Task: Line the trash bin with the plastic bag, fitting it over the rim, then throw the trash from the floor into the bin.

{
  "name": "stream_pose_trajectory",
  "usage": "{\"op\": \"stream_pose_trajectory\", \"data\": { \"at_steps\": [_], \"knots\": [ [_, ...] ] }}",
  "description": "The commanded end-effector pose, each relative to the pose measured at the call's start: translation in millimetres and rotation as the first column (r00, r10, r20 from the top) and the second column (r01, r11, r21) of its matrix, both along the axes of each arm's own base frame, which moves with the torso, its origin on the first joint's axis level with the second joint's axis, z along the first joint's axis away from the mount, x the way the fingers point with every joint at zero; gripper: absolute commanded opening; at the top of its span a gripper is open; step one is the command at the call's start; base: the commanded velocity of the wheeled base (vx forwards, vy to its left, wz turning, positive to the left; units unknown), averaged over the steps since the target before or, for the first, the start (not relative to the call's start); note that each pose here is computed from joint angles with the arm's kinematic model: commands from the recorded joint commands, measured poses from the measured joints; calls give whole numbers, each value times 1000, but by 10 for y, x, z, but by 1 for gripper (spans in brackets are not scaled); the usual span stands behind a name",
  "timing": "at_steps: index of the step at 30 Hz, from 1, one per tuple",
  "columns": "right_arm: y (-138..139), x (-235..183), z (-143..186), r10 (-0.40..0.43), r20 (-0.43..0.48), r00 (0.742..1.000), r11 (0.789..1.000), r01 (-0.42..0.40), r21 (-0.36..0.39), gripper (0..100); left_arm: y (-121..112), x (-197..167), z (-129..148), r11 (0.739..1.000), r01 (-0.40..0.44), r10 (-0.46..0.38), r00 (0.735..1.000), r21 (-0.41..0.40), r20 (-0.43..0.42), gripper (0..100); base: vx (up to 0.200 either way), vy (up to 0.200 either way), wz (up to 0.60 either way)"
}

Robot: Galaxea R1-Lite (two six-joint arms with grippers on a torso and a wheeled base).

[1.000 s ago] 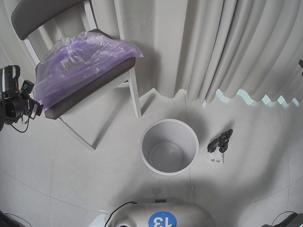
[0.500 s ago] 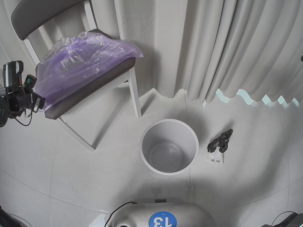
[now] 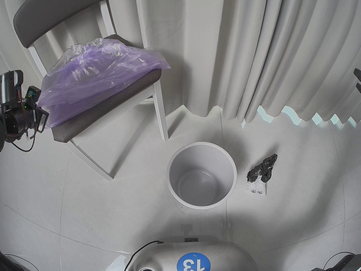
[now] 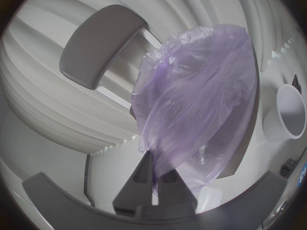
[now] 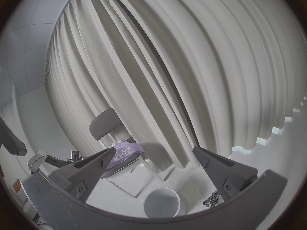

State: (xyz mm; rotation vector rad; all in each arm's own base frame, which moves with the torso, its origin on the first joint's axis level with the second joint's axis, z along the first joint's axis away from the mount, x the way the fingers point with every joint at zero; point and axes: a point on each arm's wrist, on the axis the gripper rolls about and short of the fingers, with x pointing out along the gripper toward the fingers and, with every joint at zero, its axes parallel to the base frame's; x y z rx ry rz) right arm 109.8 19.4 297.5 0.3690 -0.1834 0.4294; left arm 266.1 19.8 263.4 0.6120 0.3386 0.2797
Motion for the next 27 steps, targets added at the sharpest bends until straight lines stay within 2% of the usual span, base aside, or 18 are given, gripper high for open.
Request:
{"op": "stream_pose_trajectory", "data": {
  "at_steps": [1,5,10,12,16,19,25,26,27],
  "knots": [
    [89,217,-91,-15,-48,999,1000,15,-4,100,-150,-325,277,997,69,-66,990,-24,121,0,0,0,0],
    [168,308,-172,-48,-44,998,998,46,-35,100,-227,-452,452,994,108,-103,978,-16,180,0,0,0,0],
    [244,293,-272,-24,-12,1000,995,23,-98,100,-336,-455,586,987,160,-153,964,-14,217,0,0,0,0],
    [252,278,-277,-19,18,1000,995,21,-102,100,-439,-457,635,979,205,-196,954,-19,227,0,0,0,0],
    [270,281,-321,-12,5,1000,993,12,-114,100,-624,-499,751,955,290,-263,925,-60,273,0,0,0,0],
    [329,303,-323,-13,-2,1000,994,13,-110,100,-764,-572,898,927,360,-308,892,-107,330,0,0,0,0],
    [542,609,-200,-9,3,1000,990,10,-140,100,-778,-736,1062,914,386,-333,888,-121,317,0,0,0,0],
    [590,707,-170,-24,7,1000,988,25,-152,100,-827,-790,1108,899,417,-356,874,-136,332,0,0,0,0],
    [617,731,-179,-16,3,1000,988,17,-151,100,-845,-800,1119,894,426,-362,869,-138,336,0,0,0,0]
  ]
}}
